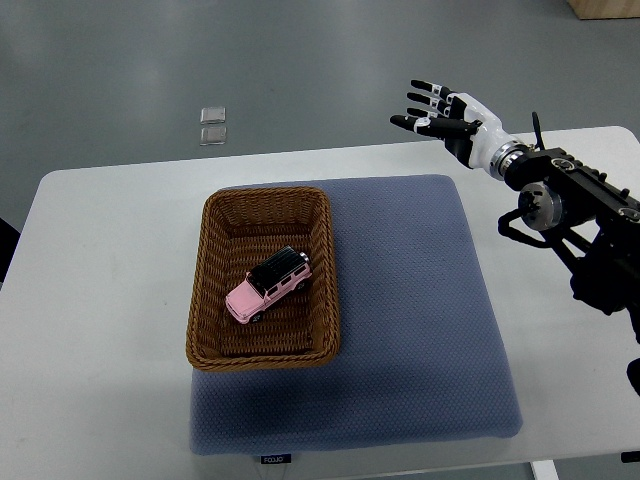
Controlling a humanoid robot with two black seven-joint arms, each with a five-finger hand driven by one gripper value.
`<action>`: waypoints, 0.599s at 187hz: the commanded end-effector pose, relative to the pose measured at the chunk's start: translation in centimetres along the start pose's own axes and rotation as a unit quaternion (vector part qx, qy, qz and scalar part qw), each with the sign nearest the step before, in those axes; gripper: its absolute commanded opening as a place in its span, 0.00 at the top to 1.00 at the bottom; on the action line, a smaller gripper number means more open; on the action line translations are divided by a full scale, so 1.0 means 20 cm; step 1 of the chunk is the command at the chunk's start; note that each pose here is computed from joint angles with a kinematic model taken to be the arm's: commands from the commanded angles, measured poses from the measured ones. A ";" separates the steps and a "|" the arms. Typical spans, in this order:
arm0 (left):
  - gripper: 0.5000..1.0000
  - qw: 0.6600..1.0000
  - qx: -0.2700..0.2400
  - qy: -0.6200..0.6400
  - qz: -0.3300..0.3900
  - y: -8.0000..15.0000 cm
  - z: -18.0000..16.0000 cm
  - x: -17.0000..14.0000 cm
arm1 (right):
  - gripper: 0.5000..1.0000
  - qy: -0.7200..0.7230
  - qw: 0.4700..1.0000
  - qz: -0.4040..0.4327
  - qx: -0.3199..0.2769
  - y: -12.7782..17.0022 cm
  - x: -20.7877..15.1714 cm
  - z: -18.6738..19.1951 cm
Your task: Place pink car in brown basket
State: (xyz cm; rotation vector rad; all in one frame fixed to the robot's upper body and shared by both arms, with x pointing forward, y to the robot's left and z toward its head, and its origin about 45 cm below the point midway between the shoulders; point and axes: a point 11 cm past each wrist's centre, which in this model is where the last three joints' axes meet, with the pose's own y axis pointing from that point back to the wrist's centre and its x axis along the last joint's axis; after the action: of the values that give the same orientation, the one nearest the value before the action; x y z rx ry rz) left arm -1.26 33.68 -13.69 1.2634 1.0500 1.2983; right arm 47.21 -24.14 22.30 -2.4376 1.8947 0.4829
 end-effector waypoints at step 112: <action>0.00 1.000 0.004 0.001 0.000 0.00 -0.02 0.00 | 0.19 -0.308 0.946 0.072 0.068 0.10 0.38 0.15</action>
State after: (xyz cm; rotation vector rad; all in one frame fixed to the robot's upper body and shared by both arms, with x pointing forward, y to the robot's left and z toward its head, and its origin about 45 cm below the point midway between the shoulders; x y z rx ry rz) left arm -1.80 33.68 -13.70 1.2690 1.0580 1.2954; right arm 46.46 -30.33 17.80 -1.7524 1.7610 1.0033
